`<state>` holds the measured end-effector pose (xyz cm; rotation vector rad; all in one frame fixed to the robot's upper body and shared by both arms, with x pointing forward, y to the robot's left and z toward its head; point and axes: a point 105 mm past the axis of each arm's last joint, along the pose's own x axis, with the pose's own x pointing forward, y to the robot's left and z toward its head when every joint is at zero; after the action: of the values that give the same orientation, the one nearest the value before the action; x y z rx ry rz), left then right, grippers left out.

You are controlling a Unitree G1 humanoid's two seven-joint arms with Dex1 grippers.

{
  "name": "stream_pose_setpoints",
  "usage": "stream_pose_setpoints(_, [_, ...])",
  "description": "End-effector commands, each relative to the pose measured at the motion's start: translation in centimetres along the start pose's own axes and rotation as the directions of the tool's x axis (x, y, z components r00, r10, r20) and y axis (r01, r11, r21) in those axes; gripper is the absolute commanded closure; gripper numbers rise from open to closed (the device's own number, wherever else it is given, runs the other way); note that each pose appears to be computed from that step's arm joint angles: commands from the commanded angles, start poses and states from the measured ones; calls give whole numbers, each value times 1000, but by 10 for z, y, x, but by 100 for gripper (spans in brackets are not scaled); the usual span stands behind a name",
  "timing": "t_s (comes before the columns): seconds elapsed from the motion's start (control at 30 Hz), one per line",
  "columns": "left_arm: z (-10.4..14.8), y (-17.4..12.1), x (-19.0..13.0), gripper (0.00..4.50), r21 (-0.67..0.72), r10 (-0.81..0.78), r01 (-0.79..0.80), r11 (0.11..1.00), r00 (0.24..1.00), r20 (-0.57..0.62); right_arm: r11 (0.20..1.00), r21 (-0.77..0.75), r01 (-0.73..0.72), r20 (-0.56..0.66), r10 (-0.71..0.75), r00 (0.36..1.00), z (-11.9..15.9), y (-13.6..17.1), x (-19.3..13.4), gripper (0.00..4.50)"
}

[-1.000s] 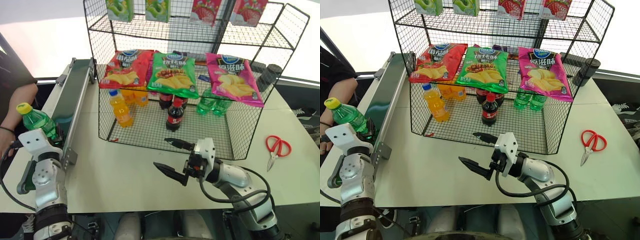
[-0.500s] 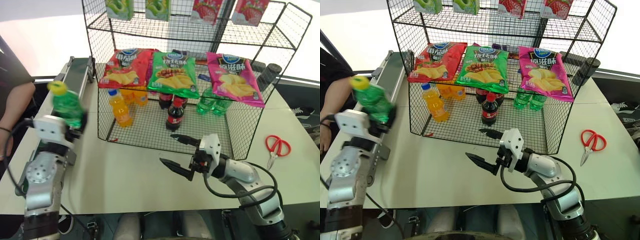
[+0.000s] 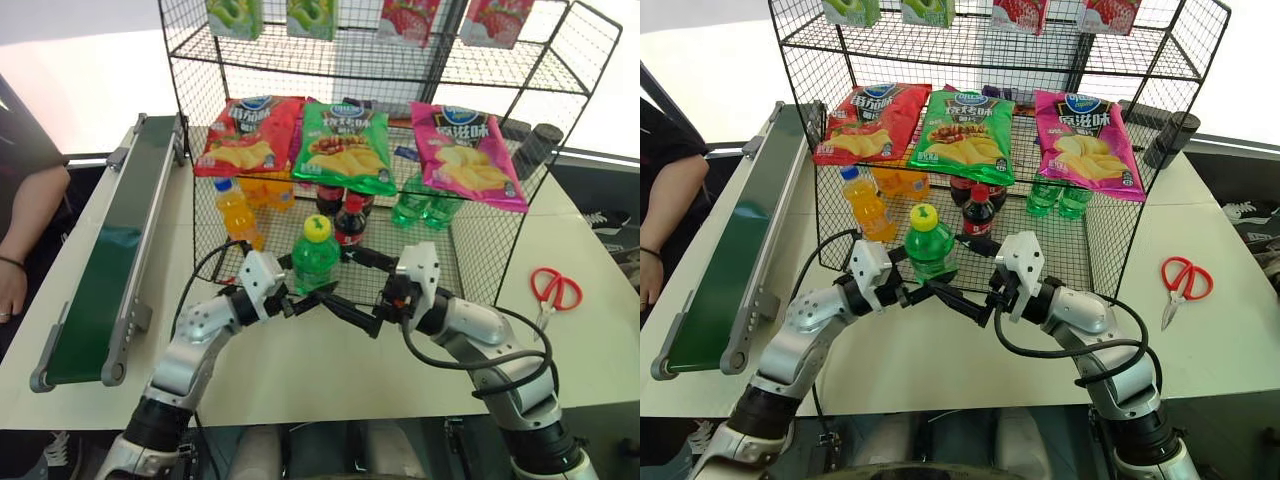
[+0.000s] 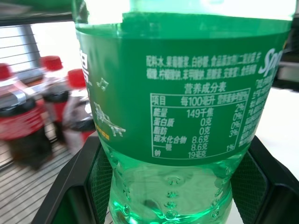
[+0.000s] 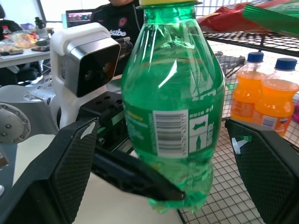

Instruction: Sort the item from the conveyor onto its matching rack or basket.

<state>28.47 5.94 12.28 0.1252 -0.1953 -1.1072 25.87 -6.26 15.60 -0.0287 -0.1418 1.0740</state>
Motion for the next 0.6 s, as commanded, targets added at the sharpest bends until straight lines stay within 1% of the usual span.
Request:
stream_pose_setpoints(0.03, [16, -11, 13, 167, 15, -121, 120, 993, 990, 76, 999, -46, 14, 48, -12, 999, 16, 2, 1, 0])
stream_pose_setpoints(0.2, [17, -15, 18, 167, 24, -167, 165, 986, 982, 85, 999, -43, 32, 45, -31, 999, 15, 3, -1, 0])
stream_pose_setpoints(0.3, [18, -13, 19, 167, 28, -170, 168, 985, 982, 87, 999, -28, 38, 45, -37, 998, 15, 2, -3, 84])
stream_pose_setpoints(0.33, [17, -13, 19, 167, 29, -172, 170, 985, 981, 86, 999, -25, 38, 44, -37, 998, 15, 2, -4, 131])
stream_pose_setpoints(0.37, [17, -13, 18, 167, 29, -173, 171, 985, 981, 85, 999, -24, 38, 44, -37, 998, 15, 2, -4, 150])
stream_pose_setpoints(0.43, [15, -14, 17, 167, 17, -180, 179, 984, 980, 80, 999, -30, 40, 41, -39, 998, 15, 1, -5, 150])
stream_pose_setpoints(0.5, [13, -14, 15, 59, 0, -185, 186, 983, 980, 69, 998, -47, 52, 37, -50, 998, 14, -2, -6, 150])
stream_pose_setpoints(0.53, [10, -13, 14, 21, -14, -178, 179, 984, 982, 56, 997, -52, 61, 36, -59, 998, 14, -3, -6, 150])
stream_pose_setpoints(0.57, [7, -12, 13, 6, -28, -169, 170, 985, 985, 41, 996, -55, 73, 37, -71, 997, 14, -5, -7, 150])
stream_pose_setpoints(0.6, [3, -10, 10, 6, -41, -158, 159, 986, 987, 22, 994, -53, 99, 45, -97, 994, 14, -10, -9, 150])
